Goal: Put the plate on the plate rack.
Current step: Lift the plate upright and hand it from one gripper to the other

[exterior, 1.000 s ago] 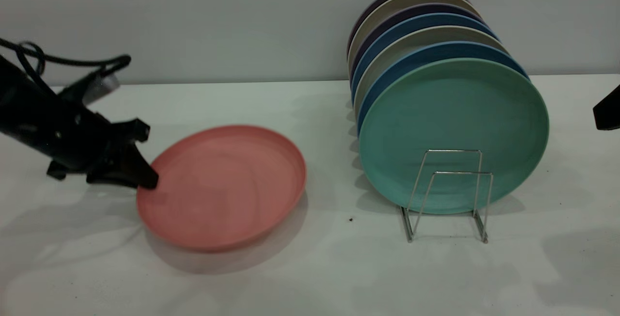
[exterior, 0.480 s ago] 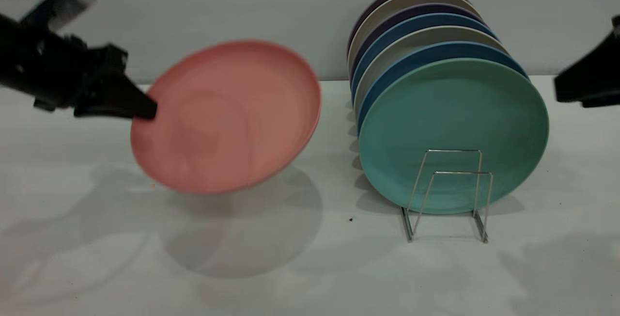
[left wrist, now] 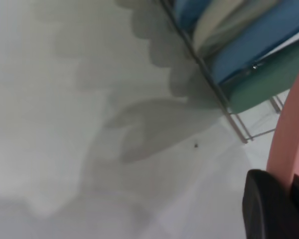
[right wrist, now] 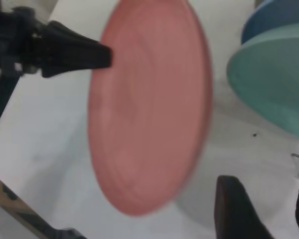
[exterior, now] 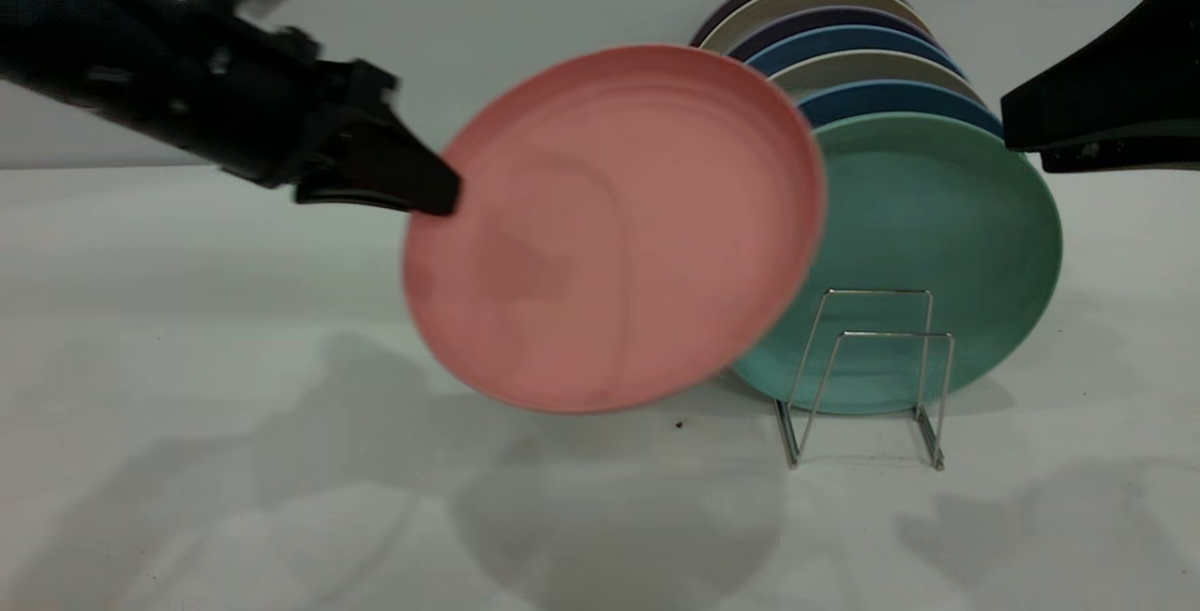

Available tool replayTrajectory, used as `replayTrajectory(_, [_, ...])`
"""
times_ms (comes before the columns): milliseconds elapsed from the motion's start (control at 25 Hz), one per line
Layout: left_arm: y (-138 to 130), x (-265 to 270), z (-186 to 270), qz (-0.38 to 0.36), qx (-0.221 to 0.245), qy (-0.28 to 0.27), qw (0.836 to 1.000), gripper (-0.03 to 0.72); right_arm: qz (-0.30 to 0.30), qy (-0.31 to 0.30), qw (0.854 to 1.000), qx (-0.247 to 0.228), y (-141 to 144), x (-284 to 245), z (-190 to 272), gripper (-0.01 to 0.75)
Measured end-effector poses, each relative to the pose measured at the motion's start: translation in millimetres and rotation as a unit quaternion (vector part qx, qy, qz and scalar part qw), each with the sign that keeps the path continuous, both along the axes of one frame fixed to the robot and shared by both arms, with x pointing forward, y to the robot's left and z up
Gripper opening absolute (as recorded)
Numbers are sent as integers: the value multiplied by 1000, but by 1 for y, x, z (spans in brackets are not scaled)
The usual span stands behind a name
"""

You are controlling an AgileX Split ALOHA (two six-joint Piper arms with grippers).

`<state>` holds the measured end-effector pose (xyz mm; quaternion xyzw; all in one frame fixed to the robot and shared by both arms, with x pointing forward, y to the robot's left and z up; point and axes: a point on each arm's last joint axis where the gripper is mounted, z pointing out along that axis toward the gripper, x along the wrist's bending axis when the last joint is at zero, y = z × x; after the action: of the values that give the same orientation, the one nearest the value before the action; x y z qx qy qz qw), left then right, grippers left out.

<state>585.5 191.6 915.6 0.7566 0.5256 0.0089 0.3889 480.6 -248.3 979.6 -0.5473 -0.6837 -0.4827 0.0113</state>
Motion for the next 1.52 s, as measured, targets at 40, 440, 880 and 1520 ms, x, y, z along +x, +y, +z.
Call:
replayTrajectory(40, [-4,-1,0,0,0,0,1000,14,1,1,1000,4,0,0,0,320])
replayTrajectory(440, [-14,-3,0,2,-3,-2,1000,14,15,46,998,45,5,11,-28,320])
replayTrajectory(880, [-30,-7,0,-6,-1,-4,1000,14,27,52,995,75,9,16,-39,320])
replayTrajectory(1520, [-42,-13,3,-24,-34,7,999,13,42,57,997,10,38,14,-53,374])
